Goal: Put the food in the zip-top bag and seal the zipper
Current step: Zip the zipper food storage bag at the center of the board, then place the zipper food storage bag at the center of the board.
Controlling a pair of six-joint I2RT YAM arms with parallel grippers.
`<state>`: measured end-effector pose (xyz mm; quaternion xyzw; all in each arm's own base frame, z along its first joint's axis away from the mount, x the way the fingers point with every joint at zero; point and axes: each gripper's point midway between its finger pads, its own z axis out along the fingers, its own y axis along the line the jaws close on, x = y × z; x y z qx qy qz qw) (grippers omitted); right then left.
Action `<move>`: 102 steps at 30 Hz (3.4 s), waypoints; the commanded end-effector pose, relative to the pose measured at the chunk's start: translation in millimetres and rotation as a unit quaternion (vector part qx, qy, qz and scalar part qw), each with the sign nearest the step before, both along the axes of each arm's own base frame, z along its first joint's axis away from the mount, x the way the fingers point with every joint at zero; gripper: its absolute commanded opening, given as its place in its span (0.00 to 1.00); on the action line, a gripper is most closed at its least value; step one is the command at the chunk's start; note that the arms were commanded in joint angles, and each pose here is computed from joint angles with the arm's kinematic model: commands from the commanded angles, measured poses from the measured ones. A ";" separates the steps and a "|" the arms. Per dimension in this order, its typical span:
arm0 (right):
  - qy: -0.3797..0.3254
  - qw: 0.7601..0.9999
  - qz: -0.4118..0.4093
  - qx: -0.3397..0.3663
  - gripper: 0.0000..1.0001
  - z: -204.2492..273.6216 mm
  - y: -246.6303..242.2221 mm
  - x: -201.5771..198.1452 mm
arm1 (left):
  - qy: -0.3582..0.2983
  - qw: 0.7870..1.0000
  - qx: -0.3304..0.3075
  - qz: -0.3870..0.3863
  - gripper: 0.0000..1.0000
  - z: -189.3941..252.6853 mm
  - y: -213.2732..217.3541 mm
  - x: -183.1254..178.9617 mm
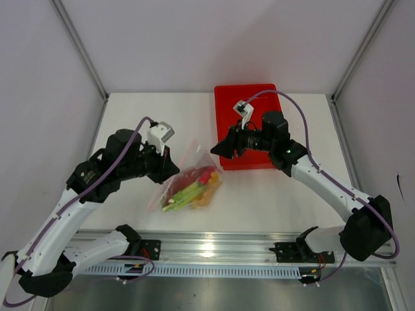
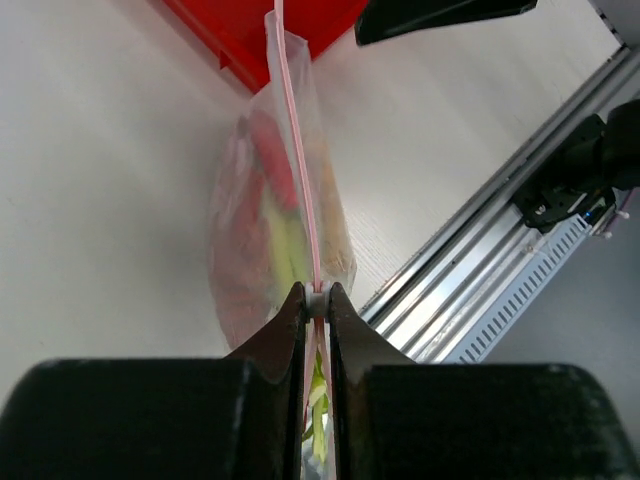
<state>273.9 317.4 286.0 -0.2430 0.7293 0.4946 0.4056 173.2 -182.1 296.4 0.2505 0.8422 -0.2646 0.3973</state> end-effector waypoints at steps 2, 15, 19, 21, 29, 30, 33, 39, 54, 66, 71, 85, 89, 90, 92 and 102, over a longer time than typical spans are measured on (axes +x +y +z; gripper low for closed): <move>-0.112 0.984 0.136 0.002 0.69 39.1 4.0 -37.4 | -0.034 0.995 -0.039 -0.086 0.01 24.5 -19.6 -14.1; -0.146 0.952 0.268 -0.012 0.92 64.9 21.0 -49.9 | -0.024 0.986 -0.062 -0.154 0.01 39.5 -32.2 -32.7; -0.138 0.937 0.320 -0.020 0.88 57.5 36.5 -75.0 | -0.022 0.985 -0.063 -0.160 0.01 41.9 -32.4 -35.3; -0.134 0.930 0.341 -0.027 0.84 51.6 43.2 -90.3 | -0.019 0.985 -0.060 -0.159 0.00 40.1 -32.1 -35.0; -0.114 0.922 0.362 -0.076 0.65 27.4 59.0 -109.4 | -0.015 0.985 -0.060 -0.162 0.00 40.3 -33.4 -34.7; -0.122 0.921 0.361 -0.078 0.64 30.2 61.1 -108.0 | -0.015 0.984 -0.061 -0.164 0.01 41.4 -33.8 -36.0; -0.123 0.921 0.356 -0.099 0.44 23.6 71.5 -103.9 | -0.013 0.985 -0.058 -0.160 0.01 39.6 -32.6 -35.0; -0.112 0.928 0.330 -0.135 0.00 5.8 86.4 -91.2 | -0.018 0.986 -0.057 -0.156 0.01 40.8 -30.8 -34.7; 0.011 0.996 -0.066 -0.057 0.00 5.9 32.4 32.1 | -0.042 0.999 -0.008 0.000 0.06 29.2 7.9 -3.5; 0.031 0.985 -0.156 -0.074 0.00 -0.5 -10.6 56.6 | -0.033 0.996 0.013 0.078 0.01 18.8 36.6 -4.0; 0.021 0.989 -0.126 -0.075 0.00 4.6 4.6 48.0 | -0.046 0.993 0.003 0.109 0.01 26.0 50.7 -9.0; 0.051 0.996 -0.047 -0.048 0.00 -5.3 84.4 38.6 | -0.188 0.933 -0.004 0.305 0.99 74.4 116.0 30.8; 0.058 0.995 -0.068 -0.035 0.00 -10.8 103.2 65.8 | -0.255 0.904 -0.021 0.342 0.99 111.7 135.9 33.6; 0.064 0.994 -0.077 -0.030 0.00 -12.0 105.9 73.1 | -0.262 0.905 -0.037 0.334 1.00 118.2 131.7 33.8; 0.081 0.992 -0.089 -0.033 0.00 -32.2 114.7 91.2 | -0.261 0.913 -0.058 0.308 1.00 120.7 120.5 31.4; 0.129 0.986 -0.100 -0.026 0.00 -79.9 164.9 166.3 | -0.190 0.955 -0.090 0.209 0.99 62.5 70.1 24.3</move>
